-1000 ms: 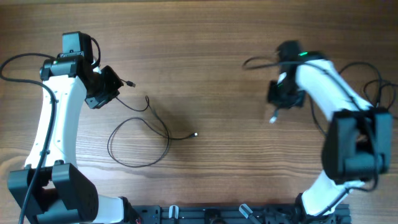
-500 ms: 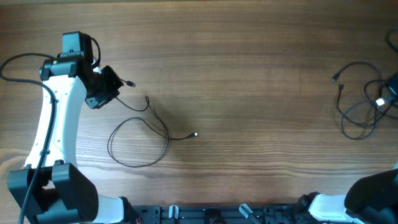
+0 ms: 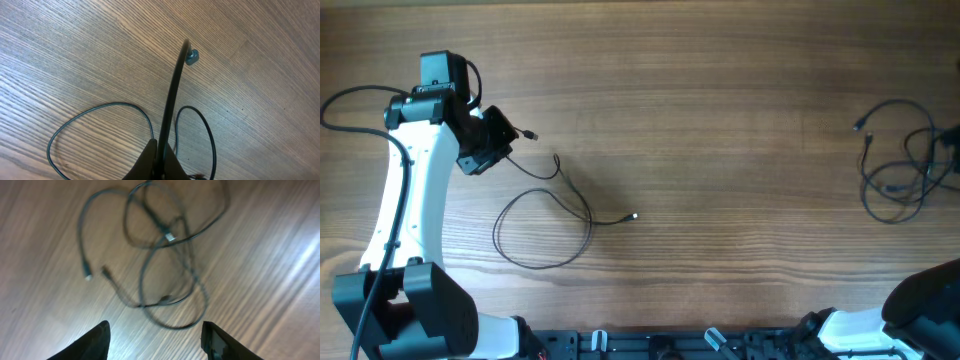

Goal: Untangle cables

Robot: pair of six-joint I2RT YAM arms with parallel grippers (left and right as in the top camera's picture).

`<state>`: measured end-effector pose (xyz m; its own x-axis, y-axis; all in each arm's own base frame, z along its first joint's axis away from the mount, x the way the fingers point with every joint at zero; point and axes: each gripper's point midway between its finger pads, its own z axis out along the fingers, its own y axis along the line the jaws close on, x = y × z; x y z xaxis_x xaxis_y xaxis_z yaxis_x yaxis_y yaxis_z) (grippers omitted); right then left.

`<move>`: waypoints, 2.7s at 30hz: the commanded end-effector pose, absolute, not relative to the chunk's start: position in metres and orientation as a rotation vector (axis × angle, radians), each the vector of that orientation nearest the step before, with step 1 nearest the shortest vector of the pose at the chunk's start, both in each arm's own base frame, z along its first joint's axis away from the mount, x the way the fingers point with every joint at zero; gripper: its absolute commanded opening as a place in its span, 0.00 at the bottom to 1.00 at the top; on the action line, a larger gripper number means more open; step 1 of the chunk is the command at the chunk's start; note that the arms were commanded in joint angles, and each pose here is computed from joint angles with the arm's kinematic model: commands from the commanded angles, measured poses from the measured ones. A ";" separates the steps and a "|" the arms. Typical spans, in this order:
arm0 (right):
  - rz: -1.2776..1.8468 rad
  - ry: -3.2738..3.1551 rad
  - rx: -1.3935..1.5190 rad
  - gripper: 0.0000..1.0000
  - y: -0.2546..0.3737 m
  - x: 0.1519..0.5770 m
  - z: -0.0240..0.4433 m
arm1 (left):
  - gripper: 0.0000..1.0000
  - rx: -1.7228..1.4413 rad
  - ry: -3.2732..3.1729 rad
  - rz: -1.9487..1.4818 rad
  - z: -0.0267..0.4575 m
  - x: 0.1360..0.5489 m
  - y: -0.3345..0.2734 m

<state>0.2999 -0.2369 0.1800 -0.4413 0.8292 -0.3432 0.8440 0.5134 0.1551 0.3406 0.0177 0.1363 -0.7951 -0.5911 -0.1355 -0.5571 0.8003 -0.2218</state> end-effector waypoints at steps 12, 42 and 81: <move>0.307 2.599 0.963 0.57 -0.137 0.349 0.176 | 0.04 -0.237 2.566 -1.242 0.207 0.373 -0.125; 0.355 2.930 0.174 0.56 0.113 0.340 0.128 | 0.75 -0.823 2.850 -0.029 0.132 0.326 0.015; -0.036 2.842 0.464 0.04 0.012 0.374 0.075 | 0.78 -0.953 2.909 0.088 0.129 0.296 0.045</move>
